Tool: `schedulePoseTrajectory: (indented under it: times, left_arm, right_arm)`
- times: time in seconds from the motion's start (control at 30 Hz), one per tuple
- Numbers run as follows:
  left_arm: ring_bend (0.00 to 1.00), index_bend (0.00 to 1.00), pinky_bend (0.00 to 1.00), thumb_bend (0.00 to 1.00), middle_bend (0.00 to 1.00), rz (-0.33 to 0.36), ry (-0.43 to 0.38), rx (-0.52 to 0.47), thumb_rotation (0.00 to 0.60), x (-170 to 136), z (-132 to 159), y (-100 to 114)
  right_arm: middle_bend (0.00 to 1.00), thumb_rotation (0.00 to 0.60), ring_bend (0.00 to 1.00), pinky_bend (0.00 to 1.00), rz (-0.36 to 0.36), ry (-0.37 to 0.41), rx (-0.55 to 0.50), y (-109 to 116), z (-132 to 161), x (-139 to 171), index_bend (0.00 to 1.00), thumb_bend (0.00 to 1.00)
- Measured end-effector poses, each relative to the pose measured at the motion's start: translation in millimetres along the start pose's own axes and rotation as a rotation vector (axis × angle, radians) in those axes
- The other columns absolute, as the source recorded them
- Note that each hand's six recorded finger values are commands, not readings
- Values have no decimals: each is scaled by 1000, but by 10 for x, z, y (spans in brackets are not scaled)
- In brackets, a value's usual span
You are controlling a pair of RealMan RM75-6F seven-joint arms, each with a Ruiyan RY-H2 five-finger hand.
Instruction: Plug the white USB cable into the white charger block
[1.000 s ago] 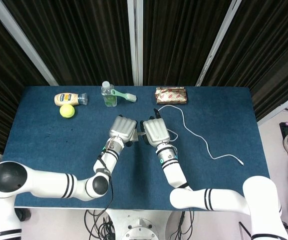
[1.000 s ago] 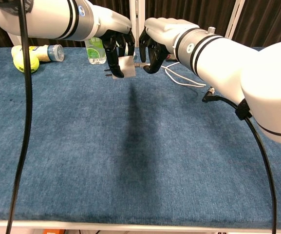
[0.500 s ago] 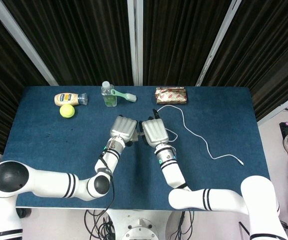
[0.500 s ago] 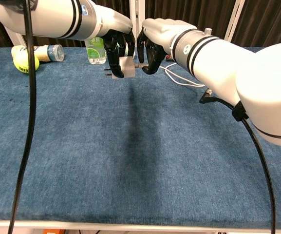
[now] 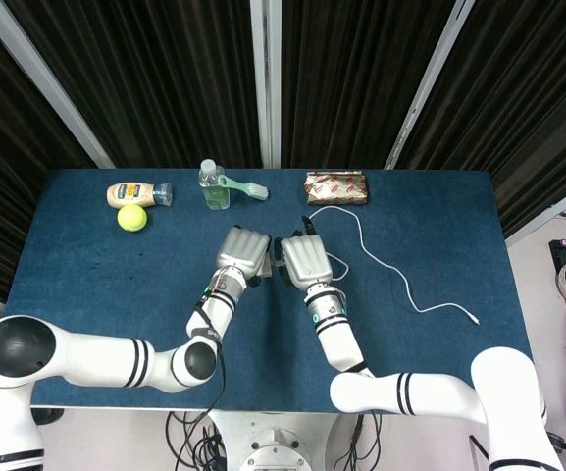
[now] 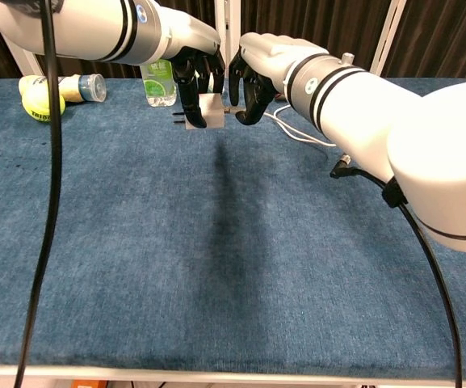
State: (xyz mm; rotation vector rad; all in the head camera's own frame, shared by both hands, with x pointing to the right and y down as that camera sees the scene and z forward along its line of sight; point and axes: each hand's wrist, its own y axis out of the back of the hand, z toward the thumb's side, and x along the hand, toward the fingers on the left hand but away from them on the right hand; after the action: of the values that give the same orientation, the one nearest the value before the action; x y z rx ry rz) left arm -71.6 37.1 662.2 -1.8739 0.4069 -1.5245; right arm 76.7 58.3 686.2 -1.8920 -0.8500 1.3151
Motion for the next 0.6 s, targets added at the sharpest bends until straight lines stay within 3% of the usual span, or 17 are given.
schedulePoseTrajectory:
  times: [0.6]
  left_arm:
    - [359,436,237,213,468,-7,-10,-30,600,6,-23,20]
  right_arm:
    - [529,600,311,0,-13,-8,-56,-81,45,-8,704,543]
